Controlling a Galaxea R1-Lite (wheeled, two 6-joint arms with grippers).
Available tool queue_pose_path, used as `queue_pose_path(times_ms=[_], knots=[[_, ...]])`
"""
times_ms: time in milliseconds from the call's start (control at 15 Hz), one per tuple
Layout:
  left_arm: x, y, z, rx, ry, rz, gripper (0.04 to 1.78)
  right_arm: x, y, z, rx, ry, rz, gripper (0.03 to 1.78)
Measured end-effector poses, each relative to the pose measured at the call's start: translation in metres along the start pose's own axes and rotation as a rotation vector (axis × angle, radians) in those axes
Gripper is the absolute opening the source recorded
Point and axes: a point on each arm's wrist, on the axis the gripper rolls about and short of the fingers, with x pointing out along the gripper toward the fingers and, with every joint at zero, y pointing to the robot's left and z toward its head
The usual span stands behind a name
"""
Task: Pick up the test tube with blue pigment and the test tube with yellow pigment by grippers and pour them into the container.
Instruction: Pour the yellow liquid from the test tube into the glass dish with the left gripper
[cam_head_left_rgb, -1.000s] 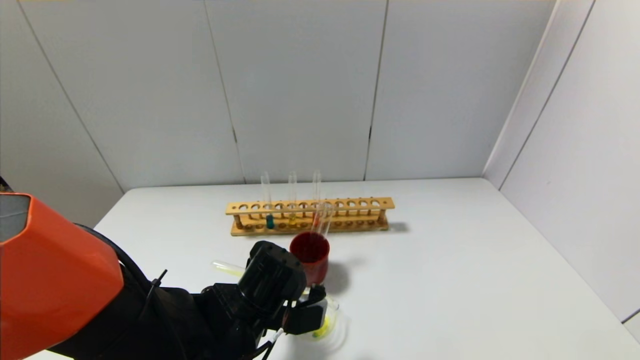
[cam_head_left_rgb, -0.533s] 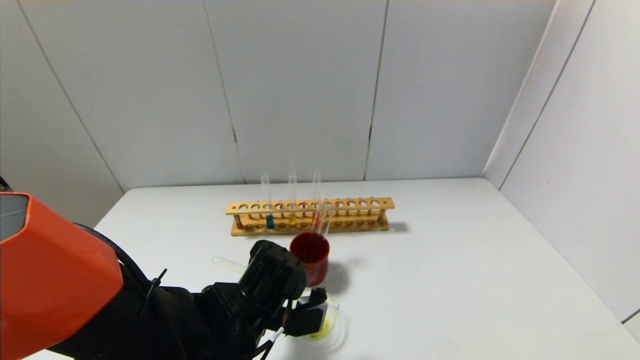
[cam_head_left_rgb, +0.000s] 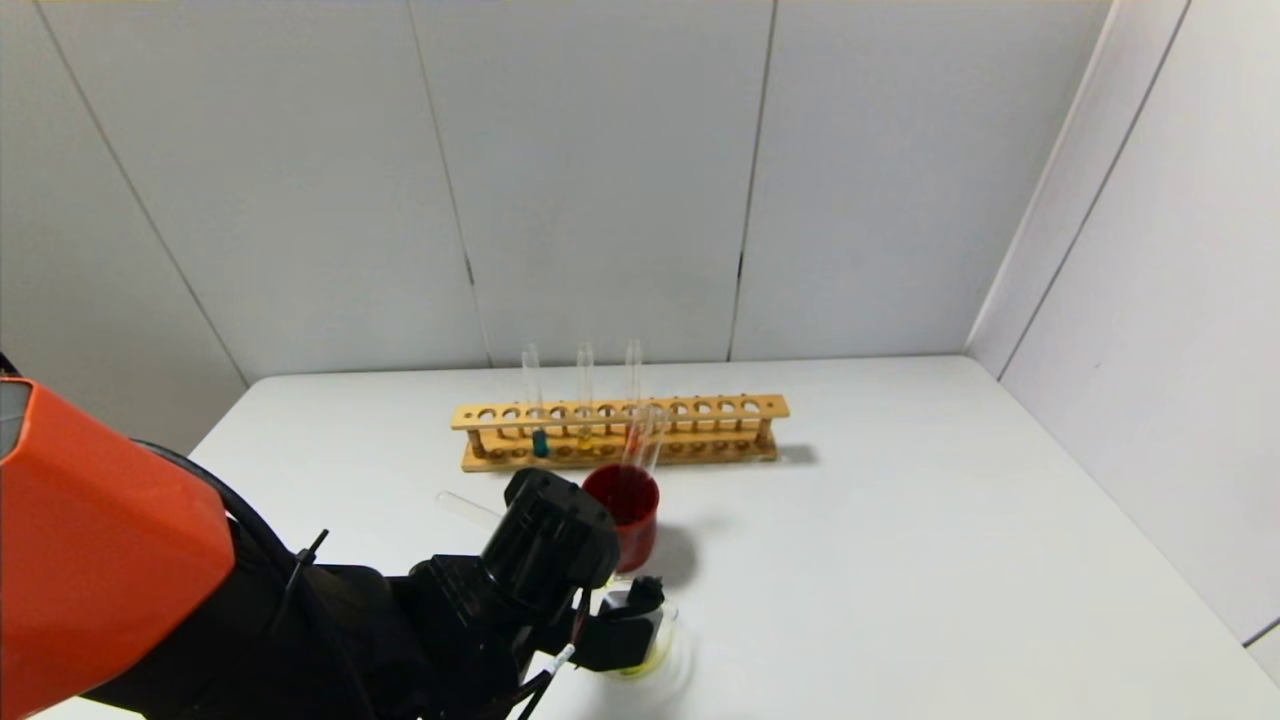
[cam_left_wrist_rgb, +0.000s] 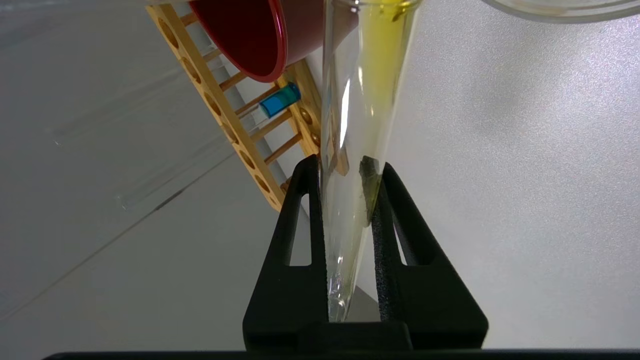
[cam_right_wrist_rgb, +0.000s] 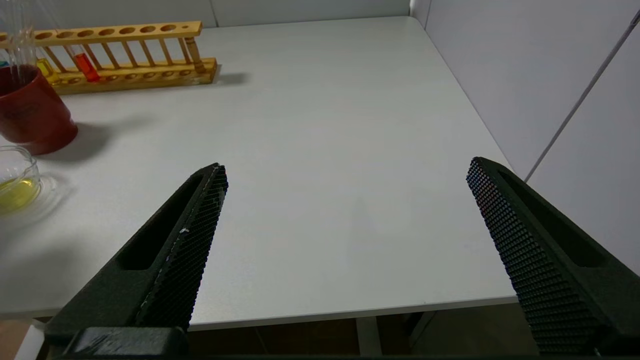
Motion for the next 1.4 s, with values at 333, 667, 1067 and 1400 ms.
queue_pose_path(times_ms=[333,667,1067,1400], knots=[[0.0001,-0.0002,0.0013,0.042,0.030,0.006,0.31,0.0000,0.0000,0.0000,0.000,0.000,0.000,1.75],[0.0004,0.0047,0.0019,0.112,0.051,0.022,0.31,0.0000,0.0000,0.0000,0.000,0.000,0.000,1.75],[0.0034,0.0044,0.0039,0.157,0.057,0.018,0.31,0.0000,0.0000,0.0000,0.000,0.000,0.000,1.75],[0.0011,0.0039,0.0073,0.196,0.079,0.026,0.31,0.0000,0.0000,0.0000,0.000,0.000,0.000,1.75]])
